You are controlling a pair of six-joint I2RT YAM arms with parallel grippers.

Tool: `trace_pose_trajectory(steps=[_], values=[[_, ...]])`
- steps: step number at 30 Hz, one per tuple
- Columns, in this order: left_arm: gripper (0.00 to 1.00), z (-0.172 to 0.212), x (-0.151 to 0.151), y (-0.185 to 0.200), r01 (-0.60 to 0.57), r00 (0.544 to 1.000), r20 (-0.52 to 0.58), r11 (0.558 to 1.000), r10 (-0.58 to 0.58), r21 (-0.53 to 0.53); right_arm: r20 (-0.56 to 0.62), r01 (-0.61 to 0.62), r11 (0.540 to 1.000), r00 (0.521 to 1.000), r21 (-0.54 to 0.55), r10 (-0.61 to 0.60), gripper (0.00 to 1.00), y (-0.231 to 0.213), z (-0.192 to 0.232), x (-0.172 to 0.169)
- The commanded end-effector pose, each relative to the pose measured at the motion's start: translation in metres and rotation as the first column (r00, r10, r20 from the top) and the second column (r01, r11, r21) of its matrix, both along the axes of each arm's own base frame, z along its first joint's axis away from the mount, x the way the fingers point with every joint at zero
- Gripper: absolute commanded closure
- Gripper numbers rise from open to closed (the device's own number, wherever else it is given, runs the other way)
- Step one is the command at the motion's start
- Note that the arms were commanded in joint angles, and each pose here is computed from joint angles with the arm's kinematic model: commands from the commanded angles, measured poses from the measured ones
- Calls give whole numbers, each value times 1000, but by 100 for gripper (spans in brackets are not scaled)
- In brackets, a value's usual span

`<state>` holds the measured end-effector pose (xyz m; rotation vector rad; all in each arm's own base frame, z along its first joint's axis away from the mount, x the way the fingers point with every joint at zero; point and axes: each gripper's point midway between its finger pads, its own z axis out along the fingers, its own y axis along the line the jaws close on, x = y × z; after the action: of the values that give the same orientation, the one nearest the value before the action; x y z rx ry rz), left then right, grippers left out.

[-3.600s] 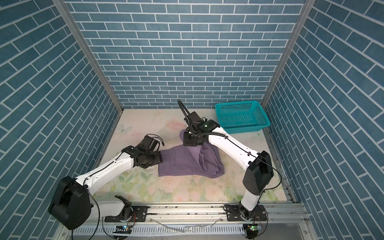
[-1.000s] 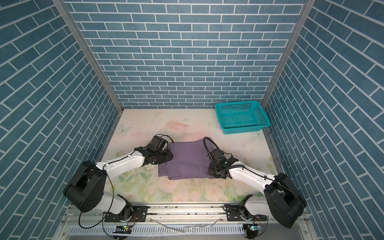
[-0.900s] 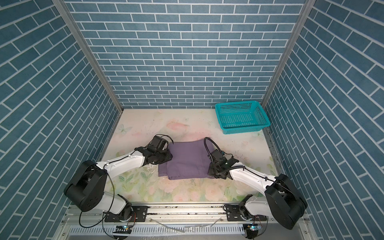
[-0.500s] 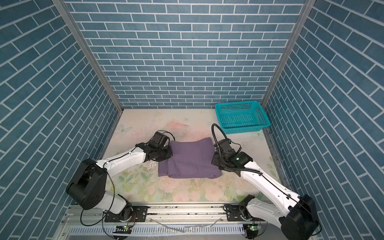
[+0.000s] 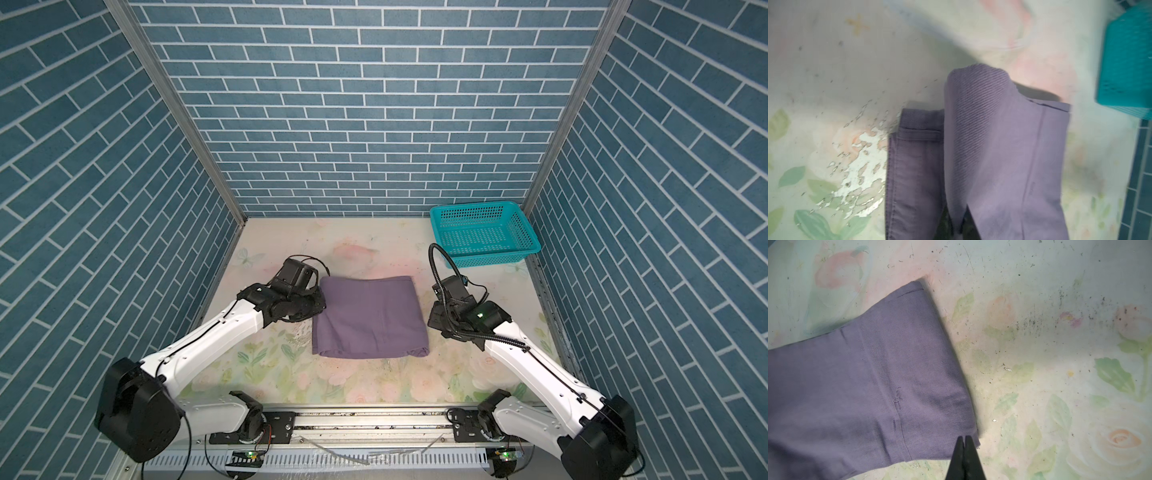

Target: Fold and stack the trousers

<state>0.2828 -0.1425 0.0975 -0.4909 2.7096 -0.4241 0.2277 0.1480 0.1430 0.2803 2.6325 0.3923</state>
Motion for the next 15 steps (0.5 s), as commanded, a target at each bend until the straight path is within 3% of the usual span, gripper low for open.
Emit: trace_pose_trajectory(steps=[1,3,8,13,15], values=[[28,-44,-1,27,-38,991,-129,997,46,63,-36,-21,1000,999,-17,20,95,-2,-15,-6],[29,-53,-5,43,-71,981,-173,993,87,98,-42,-23,1000,999,-17,22,95,-2,-16,-8],[29,-7,8,66,-152,987,-29,982,157,112,-51,-20,1000,998,-12,20,94,-3,-24,-11],[66,51,15,31,-54,995,89,997,50,53,-83,-114,993,990,19,115,95,25,-22,3],[76,58,9,8,11,994,109,999,-16,50,-83,-153,986,984,68,158,98,44,-22,13]])
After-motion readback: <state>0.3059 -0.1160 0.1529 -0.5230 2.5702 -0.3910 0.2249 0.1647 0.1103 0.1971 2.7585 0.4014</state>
